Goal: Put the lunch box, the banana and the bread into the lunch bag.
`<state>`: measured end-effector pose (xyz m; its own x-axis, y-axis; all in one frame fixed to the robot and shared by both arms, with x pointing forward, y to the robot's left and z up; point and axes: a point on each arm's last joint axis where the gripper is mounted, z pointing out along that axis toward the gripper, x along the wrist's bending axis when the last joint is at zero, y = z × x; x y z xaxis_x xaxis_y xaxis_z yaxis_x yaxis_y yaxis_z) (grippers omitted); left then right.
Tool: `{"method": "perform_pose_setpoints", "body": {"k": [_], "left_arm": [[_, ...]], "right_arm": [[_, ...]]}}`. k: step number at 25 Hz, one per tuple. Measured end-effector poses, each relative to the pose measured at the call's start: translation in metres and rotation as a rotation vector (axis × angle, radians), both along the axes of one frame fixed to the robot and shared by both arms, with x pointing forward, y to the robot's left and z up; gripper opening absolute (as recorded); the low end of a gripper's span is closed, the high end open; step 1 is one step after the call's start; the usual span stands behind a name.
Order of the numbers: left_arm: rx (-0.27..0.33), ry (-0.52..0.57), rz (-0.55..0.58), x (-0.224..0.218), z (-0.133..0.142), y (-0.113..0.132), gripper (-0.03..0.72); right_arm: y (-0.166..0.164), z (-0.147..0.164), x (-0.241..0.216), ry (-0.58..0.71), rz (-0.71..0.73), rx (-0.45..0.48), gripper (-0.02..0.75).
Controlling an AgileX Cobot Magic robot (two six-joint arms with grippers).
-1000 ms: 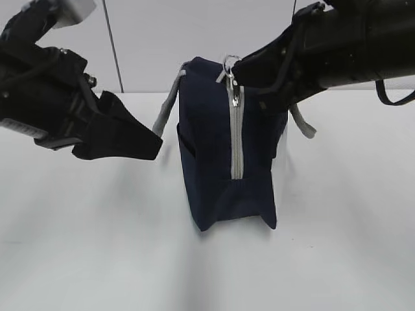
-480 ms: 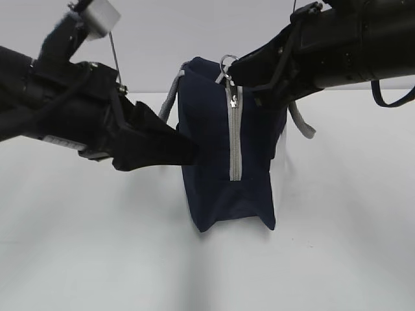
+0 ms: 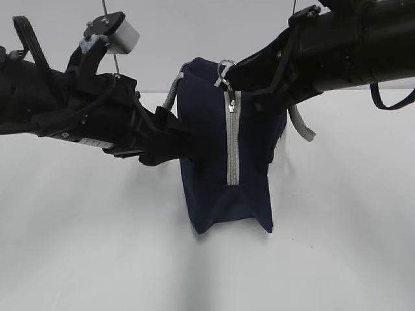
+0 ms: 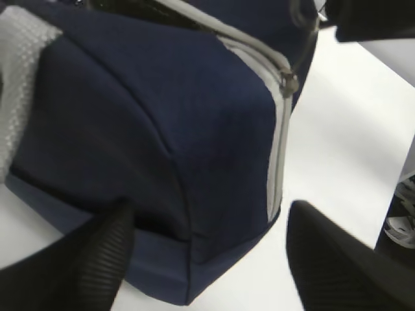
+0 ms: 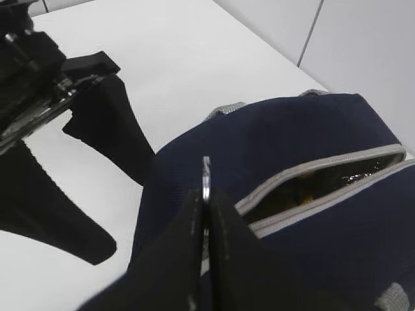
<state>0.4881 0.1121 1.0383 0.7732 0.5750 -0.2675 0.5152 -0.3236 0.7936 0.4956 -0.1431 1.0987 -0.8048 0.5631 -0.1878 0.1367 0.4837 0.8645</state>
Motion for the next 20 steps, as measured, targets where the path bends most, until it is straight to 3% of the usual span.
{"method": "perform_pose_setpoints", "body": {"k": [13,16,20], "left_arm": [[-0.059,0.002,0.028,0.014,-0.016,-0.009,0.476],[-0.064,0.005,0.027,0.014,-0.016,-0.009,0.375],[-0.070,0.013,0.012,0.013,-0.016,-0.010,0.153]], "right_arm": [[0.002,-0.005,0.002,0.025,0.015,-0.007,-0.016],[0.002,-0.005,0.002,0.025,0.015,-0.007,-0.016],[0.002,-0.005,0.002,0.025,0.015,-0.007,-0.016]]}}
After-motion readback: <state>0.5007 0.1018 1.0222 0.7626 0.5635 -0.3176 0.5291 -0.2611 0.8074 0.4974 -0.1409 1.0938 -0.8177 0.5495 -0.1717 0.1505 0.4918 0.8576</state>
